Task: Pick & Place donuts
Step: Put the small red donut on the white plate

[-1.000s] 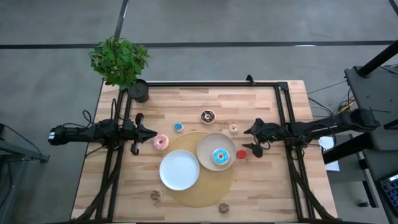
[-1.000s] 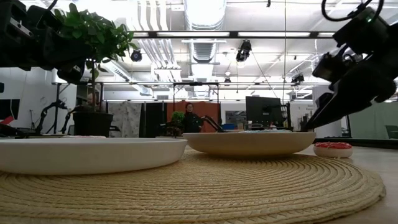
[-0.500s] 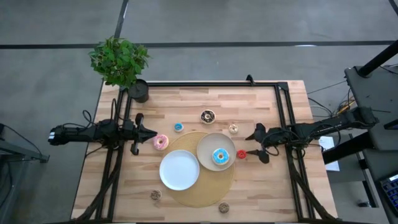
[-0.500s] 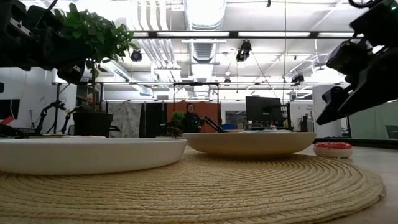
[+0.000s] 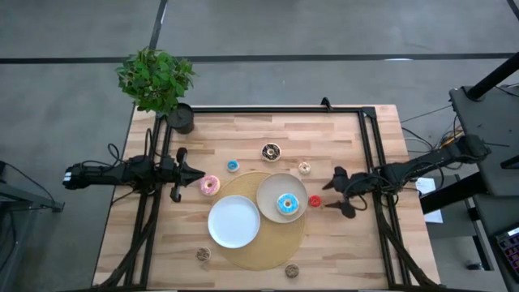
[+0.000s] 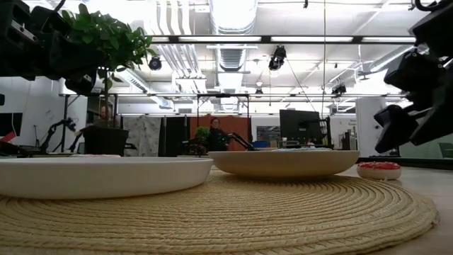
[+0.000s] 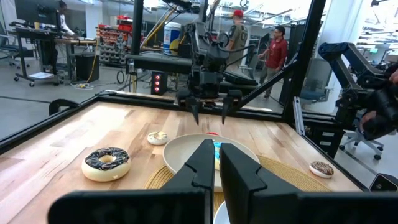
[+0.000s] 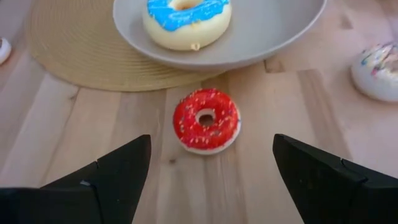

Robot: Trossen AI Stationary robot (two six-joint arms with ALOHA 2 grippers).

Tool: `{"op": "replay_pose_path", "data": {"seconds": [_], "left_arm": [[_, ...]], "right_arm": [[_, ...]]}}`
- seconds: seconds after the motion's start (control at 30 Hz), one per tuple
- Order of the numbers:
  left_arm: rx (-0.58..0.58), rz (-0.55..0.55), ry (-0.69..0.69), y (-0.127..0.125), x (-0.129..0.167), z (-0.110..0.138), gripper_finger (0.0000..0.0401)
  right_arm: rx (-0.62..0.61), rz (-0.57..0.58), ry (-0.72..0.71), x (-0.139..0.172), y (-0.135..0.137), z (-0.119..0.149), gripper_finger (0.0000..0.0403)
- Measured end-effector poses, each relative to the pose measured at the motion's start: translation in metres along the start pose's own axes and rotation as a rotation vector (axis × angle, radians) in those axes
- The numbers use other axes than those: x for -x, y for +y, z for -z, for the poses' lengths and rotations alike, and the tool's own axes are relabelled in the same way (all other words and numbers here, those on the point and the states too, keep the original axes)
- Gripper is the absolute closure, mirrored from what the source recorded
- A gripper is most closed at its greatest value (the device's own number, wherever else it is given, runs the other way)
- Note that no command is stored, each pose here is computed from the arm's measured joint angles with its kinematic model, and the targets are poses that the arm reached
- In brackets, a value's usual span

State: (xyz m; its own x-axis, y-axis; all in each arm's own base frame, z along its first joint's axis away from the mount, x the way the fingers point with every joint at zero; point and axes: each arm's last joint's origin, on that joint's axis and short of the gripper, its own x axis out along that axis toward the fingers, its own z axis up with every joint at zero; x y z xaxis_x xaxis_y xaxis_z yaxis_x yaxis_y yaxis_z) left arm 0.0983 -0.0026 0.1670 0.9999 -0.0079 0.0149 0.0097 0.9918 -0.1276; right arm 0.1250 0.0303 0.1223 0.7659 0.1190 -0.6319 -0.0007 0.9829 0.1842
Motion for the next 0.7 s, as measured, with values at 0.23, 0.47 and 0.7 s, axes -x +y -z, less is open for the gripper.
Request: {"op": "replay_pose_path", "data": {"seconds": [0.23,0.47,0.7], "left_arm": [[0.0,0.0,0.0,0.0,0.0,0.0,0.0401],[0.0,0.0,0.0,0.0,0.0,0.0,0.0401],[0.0,0.0,0.0,0.0,0.0,0.0,0.0401]], "right_arm": [[-0.041,-0.007,0.04,-0.002,0.0,0.013,0.0076],[-0.038,0.038,0.034,-0.004,-0.003,0.017,0.0076],[-0.038,0.051,0.044,-0.006,-0.003,0.018,0.0076]]}}
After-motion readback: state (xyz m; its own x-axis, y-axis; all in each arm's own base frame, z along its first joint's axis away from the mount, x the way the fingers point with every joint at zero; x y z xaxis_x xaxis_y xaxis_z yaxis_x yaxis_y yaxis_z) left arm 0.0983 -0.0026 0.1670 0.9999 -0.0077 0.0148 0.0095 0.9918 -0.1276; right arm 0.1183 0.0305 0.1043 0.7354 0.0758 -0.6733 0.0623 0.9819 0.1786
